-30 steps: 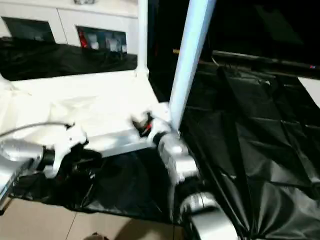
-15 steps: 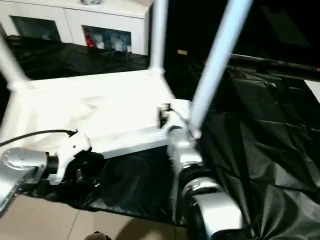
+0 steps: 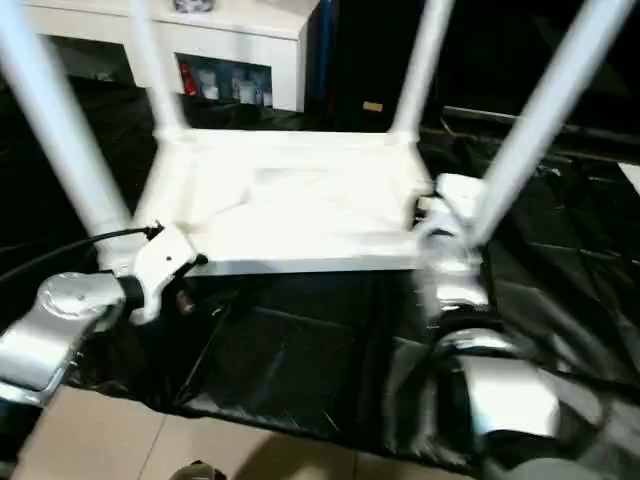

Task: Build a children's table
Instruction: Rotate table base

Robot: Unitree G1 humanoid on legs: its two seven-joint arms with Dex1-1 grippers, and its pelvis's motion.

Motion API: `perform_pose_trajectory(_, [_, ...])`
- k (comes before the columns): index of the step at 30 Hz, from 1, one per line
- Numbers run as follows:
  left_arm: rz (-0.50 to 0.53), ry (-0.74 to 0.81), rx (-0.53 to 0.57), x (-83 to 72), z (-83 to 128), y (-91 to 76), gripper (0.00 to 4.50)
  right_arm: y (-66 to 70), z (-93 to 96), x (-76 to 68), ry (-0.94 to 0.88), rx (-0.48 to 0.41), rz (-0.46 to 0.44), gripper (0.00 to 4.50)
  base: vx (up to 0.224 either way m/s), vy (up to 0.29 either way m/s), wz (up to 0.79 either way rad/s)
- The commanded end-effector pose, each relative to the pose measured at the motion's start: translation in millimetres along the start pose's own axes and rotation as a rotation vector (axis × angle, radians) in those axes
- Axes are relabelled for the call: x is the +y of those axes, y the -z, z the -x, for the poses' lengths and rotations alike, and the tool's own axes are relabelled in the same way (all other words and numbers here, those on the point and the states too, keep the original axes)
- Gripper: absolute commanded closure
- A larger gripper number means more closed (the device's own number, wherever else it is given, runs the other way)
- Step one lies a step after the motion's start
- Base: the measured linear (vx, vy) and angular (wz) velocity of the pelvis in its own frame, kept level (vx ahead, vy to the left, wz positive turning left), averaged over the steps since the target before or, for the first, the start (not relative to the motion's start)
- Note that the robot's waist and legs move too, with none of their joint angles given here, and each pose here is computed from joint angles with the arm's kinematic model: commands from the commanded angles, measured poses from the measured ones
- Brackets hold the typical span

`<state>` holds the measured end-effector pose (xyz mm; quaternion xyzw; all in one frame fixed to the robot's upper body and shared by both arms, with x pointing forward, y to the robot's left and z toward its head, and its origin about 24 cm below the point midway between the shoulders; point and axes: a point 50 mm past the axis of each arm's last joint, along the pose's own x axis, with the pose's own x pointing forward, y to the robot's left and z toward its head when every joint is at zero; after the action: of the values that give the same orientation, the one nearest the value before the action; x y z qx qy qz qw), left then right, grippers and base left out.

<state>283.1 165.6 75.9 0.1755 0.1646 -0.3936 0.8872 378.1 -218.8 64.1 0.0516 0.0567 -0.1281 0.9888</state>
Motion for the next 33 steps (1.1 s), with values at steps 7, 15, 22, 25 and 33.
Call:
perform_pose_trajectory(7, [0.137,-0.083,-0.219,-12.4,21,15.8,0.06,8.3,7.3,12.4,-0.282,-0.013,0.06,1.46,0.0,0.0,0.0])
perform_pose_trajectory(15, [0.207,-0.464,-0.411,-19.7,56,40.6,0.06,40.8,36.8,25.1,-0.578,0.042,0.105,1.46,0.0,0.0,0.0])
perform_pose_trajectory(22, [0.233,-0.752,-0.486,-14.7,67,44.3,0.06,53.9,54.4,14.2,-0.582,0.092,0.087,1.46,0.0,0.0,0.0])
perform_pose_trajectory(25, [0.254,-0.805,-0.493,-7.0,64,45.3,0.06,55.1,61.8,8.7,-0.576,0.104,0.109,1.46,0.0,0.0,0.0])
perform_pose_trajectory(33, [0.242,-0.848,-0.5,34.6,60,37.6,0.06,63.8,71.3,-12.6,-0.327,0.124,0.129,1.46,0.0,0.0,0.0])
